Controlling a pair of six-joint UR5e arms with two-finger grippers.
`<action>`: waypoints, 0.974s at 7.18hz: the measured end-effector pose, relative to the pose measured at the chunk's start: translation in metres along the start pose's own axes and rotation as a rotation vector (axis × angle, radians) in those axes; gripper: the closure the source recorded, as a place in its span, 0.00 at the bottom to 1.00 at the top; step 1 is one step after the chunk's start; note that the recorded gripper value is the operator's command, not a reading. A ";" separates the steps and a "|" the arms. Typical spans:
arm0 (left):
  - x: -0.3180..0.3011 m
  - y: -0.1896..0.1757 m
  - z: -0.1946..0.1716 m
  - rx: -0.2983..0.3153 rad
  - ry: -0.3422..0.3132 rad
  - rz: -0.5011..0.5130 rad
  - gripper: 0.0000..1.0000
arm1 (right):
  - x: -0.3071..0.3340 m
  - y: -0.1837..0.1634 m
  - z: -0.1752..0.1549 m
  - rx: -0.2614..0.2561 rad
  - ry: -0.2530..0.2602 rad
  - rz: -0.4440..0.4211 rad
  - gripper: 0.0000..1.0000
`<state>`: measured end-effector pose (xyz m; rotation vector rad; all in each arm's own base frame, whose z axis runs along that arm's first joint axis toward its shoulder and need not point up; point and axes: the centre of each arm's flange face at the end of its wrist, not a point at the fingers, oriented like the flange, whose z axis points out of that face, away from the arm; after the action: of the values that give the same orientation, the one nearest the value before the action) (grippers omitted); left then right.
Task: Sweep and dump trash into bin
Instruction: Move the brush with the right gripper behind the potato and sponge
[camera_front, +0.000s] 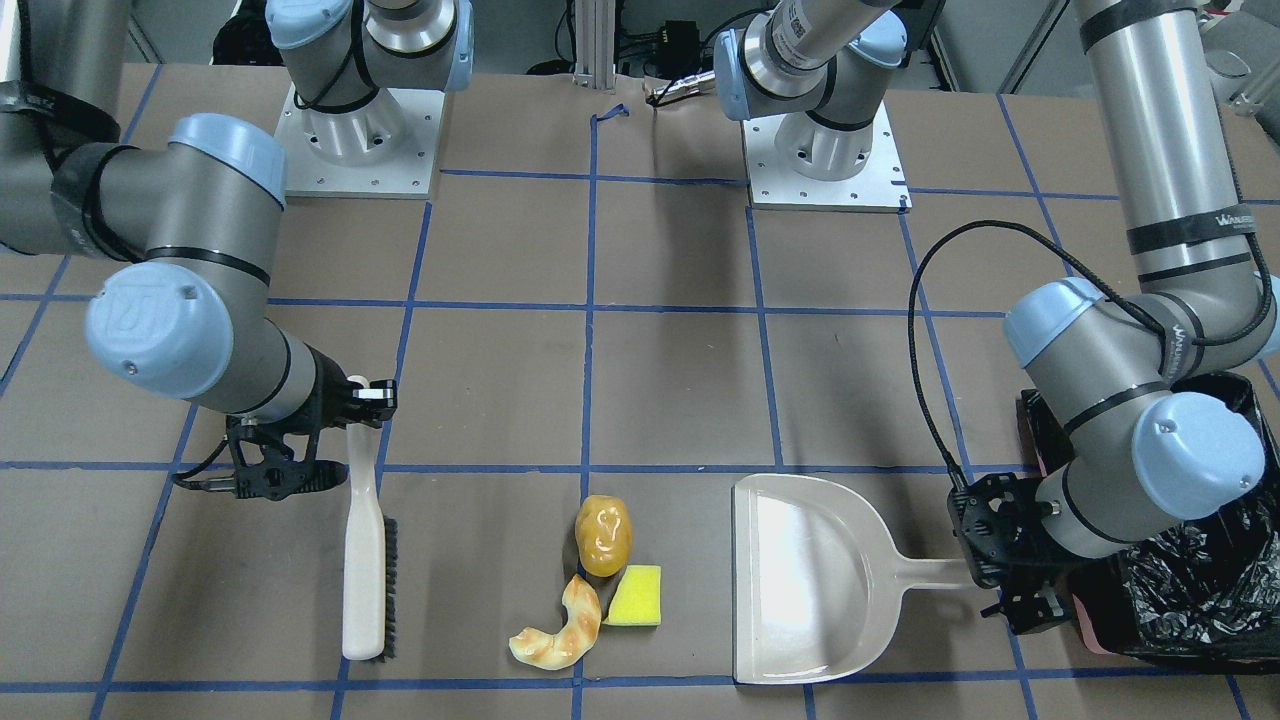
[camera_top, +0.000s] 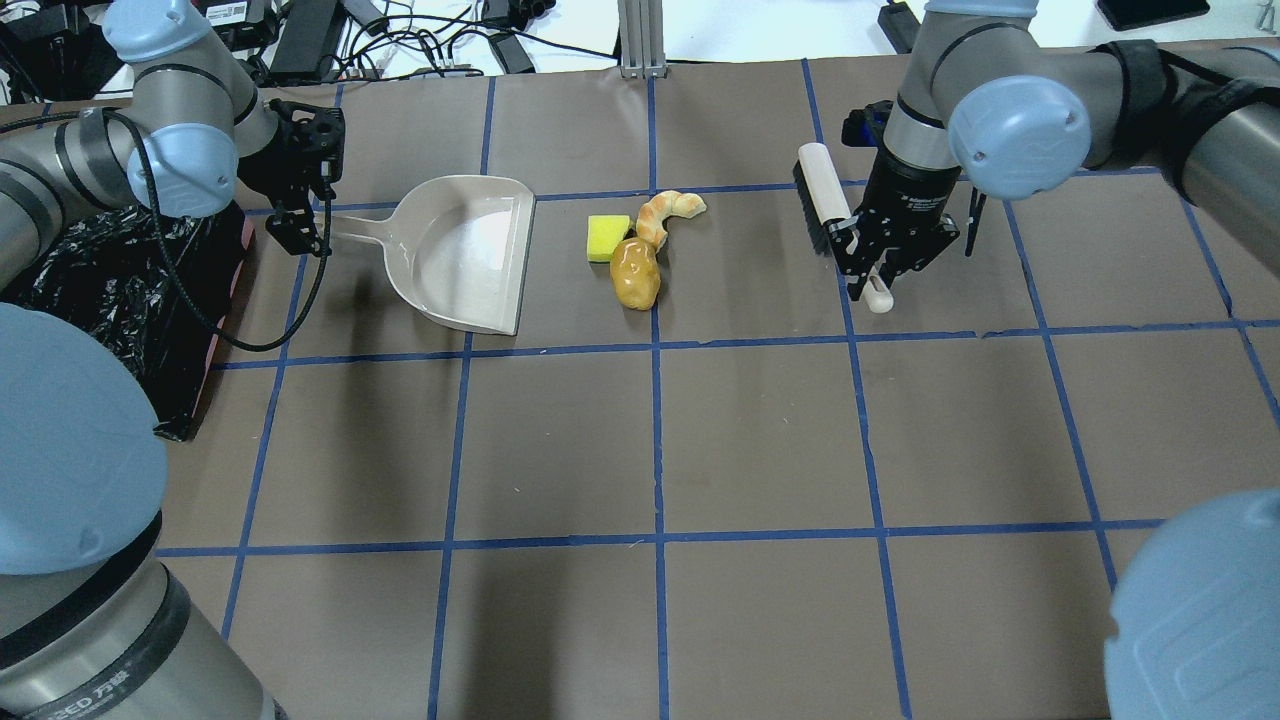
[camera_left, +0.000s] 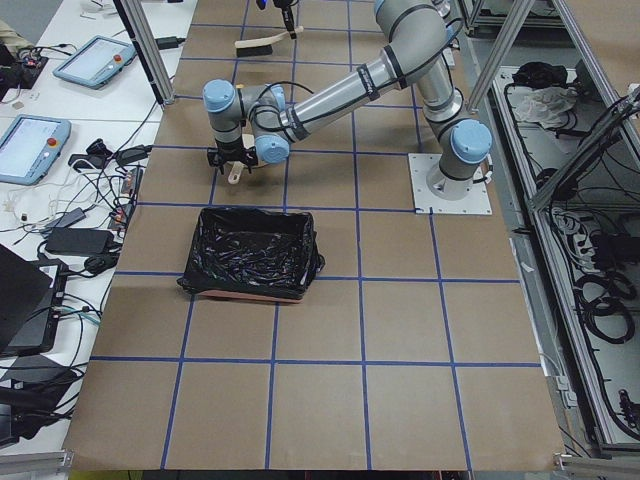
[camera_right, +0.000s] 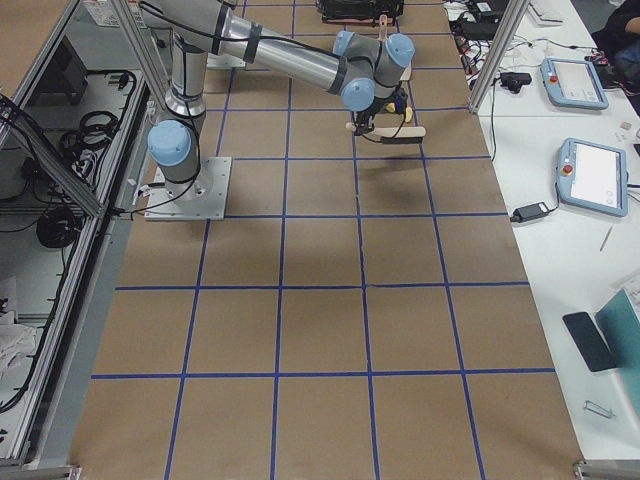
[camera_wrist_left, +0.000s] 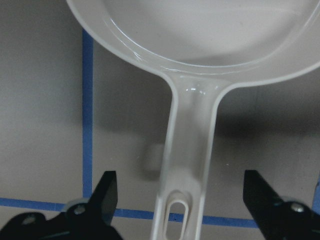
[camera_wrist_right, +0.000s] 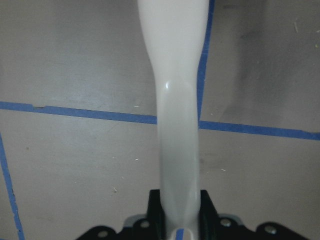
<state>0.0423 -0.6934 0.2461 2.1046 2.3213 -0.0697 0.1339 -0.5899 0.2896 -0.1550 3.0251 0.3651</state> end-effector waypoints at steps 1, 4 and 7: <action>0.000 0.005 0.001 0.001 0.003 -0.004 0.25 | -0.016 -0.002 0.006 -0.002 -0.005 -0.010 1.00; 0.000 0.007 0.002 -0.002 0.002 0.007 0.57 | -0.059 -0.012 0.032 0.007 -0.012 0.043 1.00; 0.000 0.004 0.002 -0.008 0.002 0.020 0.65 | -0.081 -0.024 0.034 0.089 -0.007 0.044 1.00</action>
<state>0.0458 -0.6927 0.2445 2.1248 2.2973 -0.0578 0.2191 -0.5976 0.2592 -0.0810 3.0352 0.2333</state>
